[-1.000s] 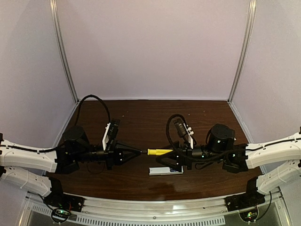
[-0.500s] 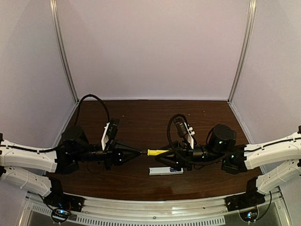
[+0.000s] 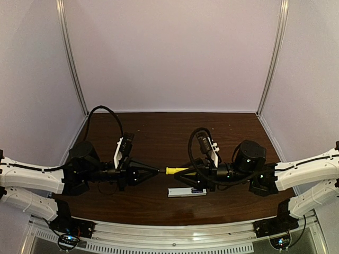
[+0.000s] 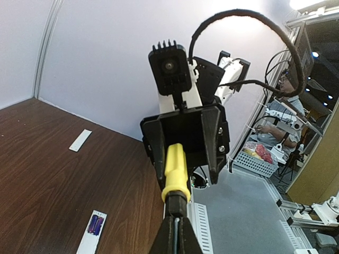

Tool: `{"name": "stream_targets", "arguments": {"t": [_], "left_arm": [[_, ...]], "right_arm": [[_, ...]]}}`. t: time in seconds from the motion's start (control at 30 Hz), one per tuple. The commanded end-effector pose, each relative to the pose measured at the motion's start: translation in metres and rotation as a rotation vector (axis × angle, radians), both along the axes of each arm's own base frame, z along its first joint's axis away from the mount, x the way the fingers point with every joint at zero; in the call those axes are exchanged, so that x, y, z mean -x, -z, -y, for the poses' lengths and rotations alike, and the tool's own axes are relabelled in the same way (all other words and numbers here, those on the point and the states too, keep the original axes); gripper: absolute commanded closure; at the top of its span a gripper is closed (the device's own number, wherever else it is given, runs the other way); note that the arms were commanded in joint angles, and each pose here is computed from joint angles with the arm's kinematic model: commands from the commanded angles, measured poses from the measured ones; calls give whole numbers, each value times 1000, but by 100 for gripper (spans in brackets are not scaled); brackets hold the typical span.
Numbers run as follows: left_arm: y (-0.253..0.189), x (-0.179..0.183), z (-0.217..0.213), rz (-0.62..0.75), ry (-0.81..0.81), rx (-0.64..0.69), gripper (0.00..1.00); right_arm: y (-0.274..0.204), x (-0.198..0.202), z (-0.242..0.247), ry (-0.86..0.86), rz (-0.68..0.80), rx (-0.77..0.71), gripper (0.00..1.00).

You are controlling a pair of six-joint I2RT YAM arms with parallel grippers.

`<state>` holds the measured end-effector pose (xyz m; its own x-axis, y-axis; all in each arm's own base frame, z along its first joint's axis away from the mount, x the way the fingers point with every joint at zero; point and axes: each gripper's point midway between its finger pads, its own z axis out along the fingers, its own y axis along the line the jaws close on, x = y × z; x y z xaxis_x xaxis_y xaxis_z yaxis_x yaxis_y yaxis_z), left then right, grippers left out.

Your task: Unload the batteries from the remote control

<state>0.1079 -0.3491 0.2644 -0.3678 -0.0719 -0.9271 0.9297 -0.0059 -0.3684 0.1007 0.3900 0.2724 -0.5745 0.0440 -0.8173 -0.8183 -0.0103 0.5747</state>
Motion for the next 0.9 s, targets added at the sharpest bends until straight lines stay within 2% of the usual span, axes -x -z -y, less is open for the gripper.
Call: {"name": "stream_targets", "arguments": {"t": [0.0, 0.63, 0.87], "left_arm": [[-2, -4, -3, 12, -21, 18, 100], [0, -6, -2, 9, -32, 9, 100], [2, -10, -2, 8, -57, -4, 100]], "right_arm": [[-8, -3, 0, 27, 23, -24, 61], [-6, -7, -2, 49, 19, -11, 74], [1, -8, -5, 53, 7, 21, 94]]}}
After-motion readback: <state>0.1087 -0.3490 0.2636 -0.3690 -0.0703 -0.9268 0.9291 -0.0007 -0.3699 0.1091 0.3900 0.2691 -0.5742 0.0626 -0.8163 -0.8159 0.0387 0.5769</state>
